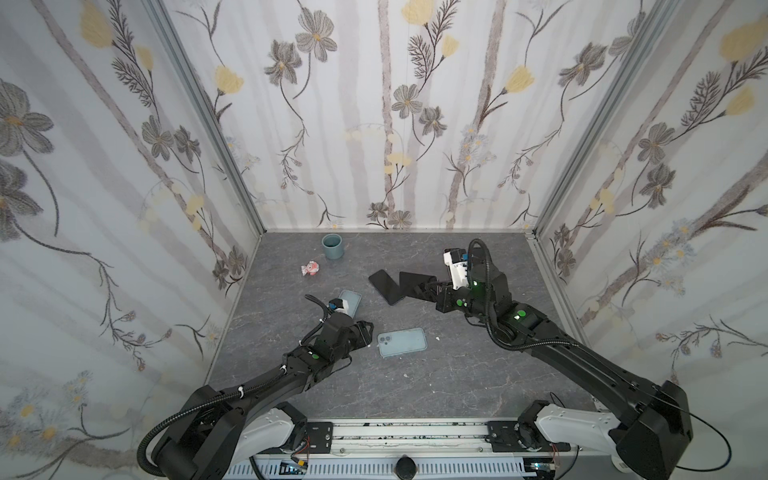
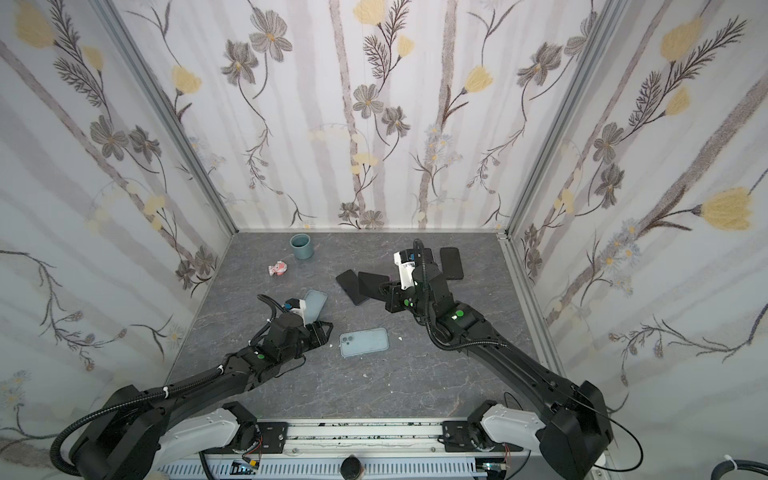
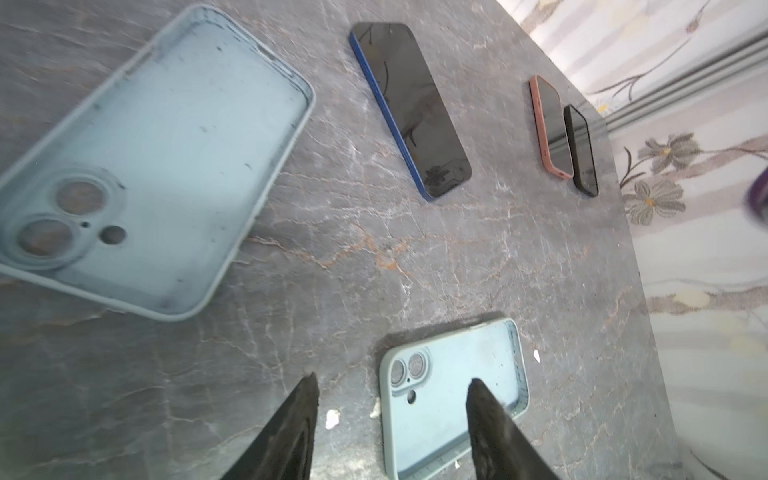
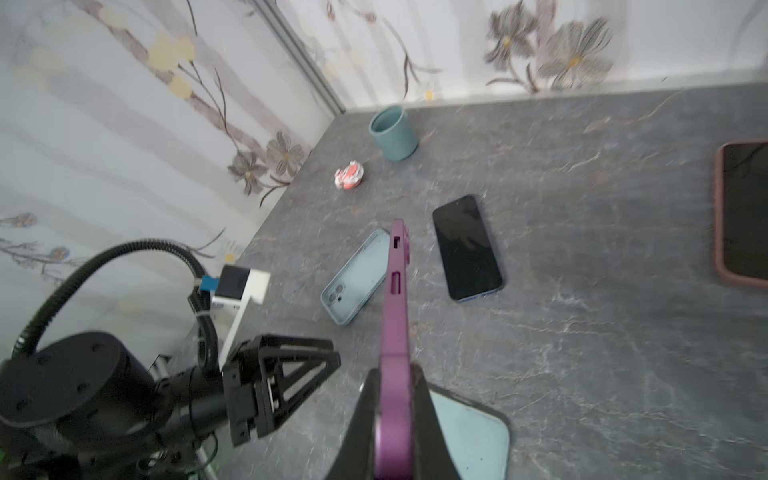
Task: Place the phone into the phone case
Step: 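Bring the held phone down over the case held by the left gripper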
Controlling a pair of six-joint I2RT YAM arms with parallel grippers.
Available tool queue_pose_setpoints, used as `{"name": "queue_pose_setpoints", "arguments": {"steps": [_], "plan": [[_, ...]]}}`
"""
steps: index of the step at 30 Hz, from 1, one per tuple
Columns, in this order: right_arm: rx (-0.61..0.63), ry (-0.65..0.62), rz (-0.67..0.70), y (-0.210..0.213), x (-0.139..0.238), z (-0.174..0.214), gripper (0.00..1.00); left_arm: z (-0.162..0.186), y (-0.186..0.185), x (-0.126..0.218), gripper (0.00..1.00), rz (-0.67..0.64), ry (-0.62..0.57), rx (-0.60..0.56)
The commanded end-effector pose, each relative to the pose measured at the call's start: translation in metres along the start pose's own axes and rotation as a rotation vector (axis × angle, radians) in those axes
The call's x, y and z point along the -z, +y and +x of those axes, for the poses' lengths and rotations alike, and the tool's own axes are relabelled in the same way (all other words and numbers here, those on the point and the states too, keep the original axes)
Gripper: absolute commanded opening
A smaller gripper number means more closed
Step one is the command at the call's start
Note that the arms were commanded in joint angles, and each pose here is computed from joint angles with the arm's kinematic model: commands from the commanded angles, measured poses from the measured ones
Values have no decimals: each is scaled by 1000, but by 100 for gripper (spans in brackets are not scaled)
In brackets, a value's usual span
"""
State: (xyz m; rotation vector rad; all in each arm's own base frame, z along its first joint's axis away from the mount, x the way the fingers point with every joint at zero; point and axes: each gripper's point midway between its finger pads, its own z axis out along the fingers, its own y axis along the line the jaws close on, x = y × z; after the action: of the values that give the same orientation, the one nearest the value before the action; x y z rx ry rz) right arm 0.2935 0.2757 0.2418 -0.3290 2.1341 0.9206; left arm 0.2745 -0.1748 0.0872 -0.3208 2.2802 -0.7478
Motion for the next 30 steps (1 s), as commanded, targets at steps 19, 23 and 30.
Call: {"name": "queue_pose_setpoints", "arguments": {"steps": [19,23,30], "plan": [[-321,463,-146,-3,-56,108,0,31,-14,-16,52,151,194,45],[-339,467,-148,-6,-59,112,0,34,-14,-20,50,153,208,60],[-353,478,-138,-12,-62,119,0,41,-17,-26,48,170,243,81]]}}
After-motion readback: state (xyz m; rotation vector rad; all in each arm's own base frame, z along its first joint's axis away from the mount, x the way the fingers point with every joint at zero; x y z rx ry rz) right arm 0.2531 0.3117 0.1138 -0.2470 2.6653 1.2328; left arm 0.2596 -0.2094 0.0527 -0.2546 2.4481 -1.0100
